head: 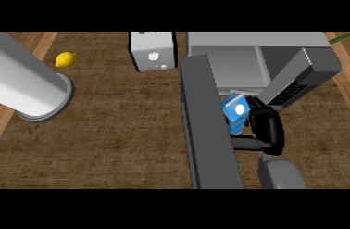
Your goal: Pick up the milk, place it into the microwave and close the microwave
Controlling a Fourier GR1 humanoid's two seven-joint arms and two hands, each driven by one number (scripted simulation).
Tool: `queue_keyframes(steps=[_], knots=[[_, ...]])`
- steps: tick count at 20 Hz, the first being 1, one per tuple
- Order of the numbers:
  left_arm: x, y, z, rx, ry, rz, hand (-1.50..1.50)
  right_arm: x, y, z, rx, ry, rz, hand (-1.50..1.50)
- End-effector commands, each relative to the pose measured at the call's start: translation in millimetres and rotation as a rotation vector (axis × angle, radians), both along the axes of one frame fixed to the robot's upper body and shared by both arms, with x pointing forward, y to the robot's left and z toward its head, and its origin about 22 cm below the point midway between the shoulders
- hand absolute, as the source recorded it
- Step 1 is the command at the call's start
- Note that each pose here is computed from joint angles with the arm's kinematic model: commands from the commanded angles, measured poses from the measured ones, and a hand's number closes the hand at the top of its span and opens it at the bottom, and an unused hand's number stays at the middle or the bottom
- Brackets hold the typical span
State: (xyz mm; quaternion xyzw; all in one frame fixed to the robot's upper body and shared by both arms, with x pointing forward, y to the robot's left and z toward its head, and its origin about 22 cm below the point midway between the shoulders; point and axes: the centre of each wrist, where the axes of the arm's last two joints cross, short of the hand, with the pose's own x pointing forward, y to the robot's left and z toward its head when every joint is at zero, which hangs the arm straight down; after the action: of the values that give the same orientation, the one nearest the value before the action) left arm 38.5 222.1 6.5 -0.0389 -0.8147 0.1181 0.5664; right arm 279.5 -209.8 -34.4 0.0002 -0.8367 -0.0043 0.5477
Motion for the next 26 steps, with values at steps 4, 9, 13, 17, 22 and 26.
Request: queue_keyframes(steps=[4, 9, 13, 17, 22, 26], knots=[[-3.6, 15, 0, 0.011, 0.005, 0.005, -1.50, 45, 31, 12, -0.086, 0.050, -0.051, 1.50], [-13.7, 8, -7, 0.000, 0.024, 0.001, -1.50, 72, 29, -4, -0.135, 0.121, -0.090, 1.50], [-10.0, 25, -23, 0.016, 0.025, -0.009, -1.50, 79, 30, -20, -0.080, 0.152, -0.127, 1.50], [-1.9, 11, -11, 0.008, 0.012, -0.030, -1.50, 96, 18, -19, -0.159, 0.157, -0.166, 1.50], [7.7, 19, -11, 0.002, 0.002, -0.036, -1.50, 103, 12, -18, -0.305, 0.178, -0.222, 1.50], [-5.2, 12, -20, -0.008, 0.016, -0.060, -1.50, 113, 5, -8, -0.323, 0.178, -0.249, 1.50]])
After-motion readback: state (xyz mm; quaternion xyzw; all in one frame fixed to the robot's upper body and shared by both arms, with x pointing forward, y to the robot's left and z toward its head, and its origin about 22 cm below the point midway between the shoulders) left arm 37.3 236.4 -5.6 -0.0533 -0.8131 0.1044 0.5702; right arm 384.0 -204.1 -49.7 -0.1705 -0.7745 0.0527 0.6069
